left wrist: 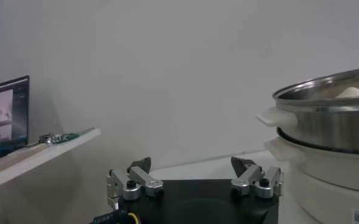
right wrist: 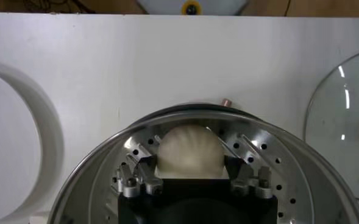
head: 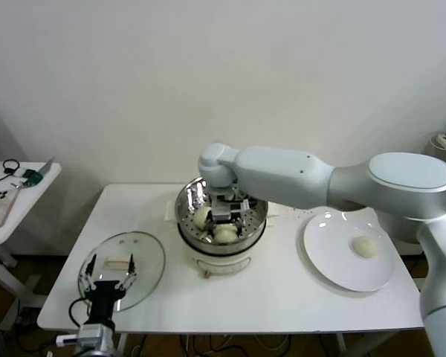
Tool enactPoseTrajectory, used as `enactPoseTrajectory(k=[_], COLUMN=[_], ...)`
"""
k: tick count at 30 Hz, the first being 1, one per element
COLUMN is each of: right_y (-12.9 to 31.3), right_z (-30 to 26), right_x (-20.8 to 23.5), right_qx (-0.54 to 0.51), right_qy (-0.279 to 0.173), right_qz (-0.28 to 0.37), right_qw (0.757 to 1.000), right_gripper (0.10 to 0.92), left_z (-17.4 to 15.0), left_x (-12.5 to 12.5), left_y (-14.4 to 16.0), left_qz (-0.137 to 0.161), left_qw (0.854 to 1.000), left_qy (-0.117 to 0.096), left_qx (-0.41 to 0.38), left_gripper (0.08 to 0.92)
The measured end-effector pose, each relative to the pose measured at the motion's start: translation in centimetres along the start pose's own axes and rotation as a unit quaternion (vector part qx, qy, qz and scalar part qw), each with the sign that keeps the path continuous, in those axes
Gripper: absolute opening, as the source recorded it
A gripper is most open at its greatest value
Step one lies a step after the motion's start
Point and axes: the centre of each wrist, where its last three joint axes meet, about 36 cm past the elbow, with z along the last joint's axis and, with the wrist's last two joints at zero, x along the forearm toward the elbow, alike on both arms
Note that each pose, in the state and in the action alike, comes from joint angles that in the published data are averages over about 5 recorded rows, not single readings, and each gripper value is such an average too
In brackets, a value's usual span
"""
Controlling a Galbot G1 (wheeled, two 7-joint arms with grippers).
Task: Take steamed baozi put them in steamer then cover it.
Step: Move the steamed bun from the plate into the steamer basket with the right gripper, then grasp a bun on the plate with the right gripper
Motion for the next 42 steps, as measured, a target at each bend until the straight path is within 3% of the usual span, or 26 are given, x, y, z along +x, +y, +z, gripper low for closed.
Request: enactPoseTrajectory(k=[15,24,28,34,42], right_y=[2.0,10.3,16.6,26.4,38.1], right_z=[1.5,5.3,7.2,8.1,6.4], right_x=[3.6,8.3,9.6,9.5,4.5], right_qx=[-0.014,-0.135,-0.243,-0.392,-0.539], right_qy=[0.011,0.024,0.023,0.024,0.014], right_qz=[0.02,0.053,0.084,0.114,0.117], right_qw=[1.0,0.989,0.966,0.912,0.834], right_gripper=[0.823,0.823,0.823,0.823,0.823], left_z=[0.0,-0.4,-0.7,-0.8,-1.2], left_x=[0.0,0.0,-0.2,-0.1,-0.3], left_y=[0.0,0.2,0.2,0.4,0.6], left_qz=[-0.001,-0.002,-0.002,-0.003,-0.005], left_qw=[1.0,1.0,1.0,1.0,1.0], left_qy=[0.0,-0.005,-0.011,-0.014,-0.019], left_qx=[0.001,0.001,0.003,0.006,0.01], left_gripper=[0.823,0.823,0.823,0.823,0.823])
